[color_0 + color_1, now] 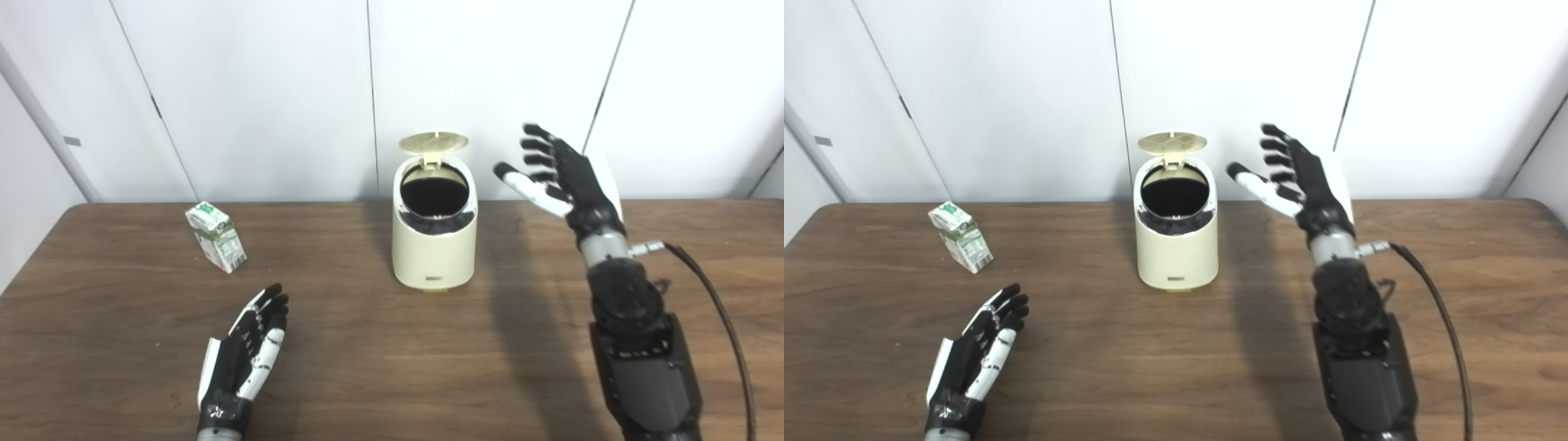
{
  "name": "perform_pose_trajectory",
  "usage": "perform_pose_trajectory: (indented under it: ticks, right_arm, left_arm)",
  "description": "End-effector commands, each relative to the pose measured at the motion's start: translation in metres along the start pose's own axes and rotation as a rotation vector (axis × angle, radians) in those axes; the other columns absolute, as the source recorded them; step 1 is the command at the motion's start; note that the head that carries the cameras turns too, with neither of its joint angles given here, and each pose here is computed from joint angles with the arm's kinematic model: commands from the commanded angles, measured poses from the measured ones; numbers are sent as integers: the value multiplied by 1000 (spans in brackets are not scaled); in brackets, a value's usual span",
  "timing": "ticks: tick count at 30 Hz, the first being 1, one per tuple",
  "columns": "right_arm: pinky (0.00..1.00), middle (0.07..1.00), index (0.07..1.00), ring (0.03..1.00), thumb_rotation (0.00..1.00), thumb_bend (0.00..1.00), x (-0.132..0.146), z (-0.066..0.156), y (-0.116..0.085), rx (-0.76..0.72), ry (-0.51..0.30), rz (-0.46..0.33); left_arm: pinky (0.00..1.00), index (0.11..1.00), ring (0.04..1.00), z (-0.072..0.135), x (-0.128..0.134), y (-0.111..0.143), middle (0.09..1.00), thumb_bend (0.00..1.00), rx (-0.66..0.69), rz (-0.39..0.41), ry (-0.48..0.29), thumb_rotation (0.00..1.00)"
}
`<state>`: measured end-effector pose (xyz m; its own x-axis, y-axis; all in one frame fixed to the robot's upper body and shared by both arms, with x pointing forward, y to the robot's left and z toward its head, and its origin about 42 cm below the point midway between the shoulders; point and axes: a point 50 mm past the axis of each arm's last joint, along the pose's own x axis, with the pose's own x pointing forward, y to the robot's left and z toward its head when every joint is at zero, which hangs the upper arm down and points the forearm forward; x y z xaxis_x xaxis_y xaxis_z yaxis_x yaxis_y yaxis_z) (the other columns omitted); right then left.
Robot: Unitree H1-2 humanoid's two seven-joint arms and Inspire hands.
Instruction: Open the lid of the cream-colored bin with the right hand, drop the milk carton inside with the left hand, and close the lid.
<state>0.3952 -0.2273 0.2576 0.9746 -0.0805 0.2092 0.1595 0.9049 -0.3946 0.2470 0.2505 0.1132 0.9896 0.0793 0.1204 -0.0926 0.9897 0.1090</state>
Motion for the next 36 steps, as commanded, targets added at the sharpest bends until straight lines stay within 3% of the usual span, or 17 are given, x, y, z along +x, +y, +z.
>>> perform_pose_trajectory:
  ticks: [1,2,4,7,12,20,25,27,31,33,36]
  right_arm:
    - [685,871,847,821,479,484,-3,10,-9,32,-53,-4]
    - [727,934,867,877,504,486,-9,4,-10,55,-37,4]
    - [772,957,872,908,554,494,-20,-5,-11,80,-16,13]
    - [771,885,866,860,633,493,-35,-13,-12,83,-1,23]
    - [785,907,922,874,801,467,-64,-30,-20,61,18,48]
    - [861,955,964,943,934,505,-97,-61,-22,198,70,11]
    - [869,980,976,962,983,516,-113,-68,-21,278,67,1]
    - [873,981,977,962,987,521,-117,-70,-19,293,68,-5]
    - [912,981,987,968,975,540,-123,-75,-20,326,63,-2]
    - [911,983,997,969,991,553,-124,-77,-22,314,55,9]
    - [915,986,1000,970,985,583,-123,-79,-24,305,51,27]
  left_arm:
    - [847,894,841,-6,-2,0,848,394,-10,-6,15,634]
    - [850,895,843,-6,-2,1,849,390,-12,-9,12,630]
    - [852,899,845,-7,-2,2,851,395,-23,-8,11,631]
    - [847,890,841,-6,-2,3,847,400,-39,-3,14,592]
    - [842,900,846,-5,-1,5,855,407,-41,-7,11,608]
    - [832,896,839,-5,0,7,849,435,-42,10,19,601]
    - [846,888,841,-2,-2,8,847,443,-66,20,19,565]
    - [842,883,837,2,-2,9,842,441,-56,26,12,524]
    - [728,880,799,23,3,14,837,504,27,69,-27,301]
    - [748,873,792,34,7,19,829,568,63,100,-47,231]
    - [762,866,785,51,14,25,816,657,96,144,-65,236]
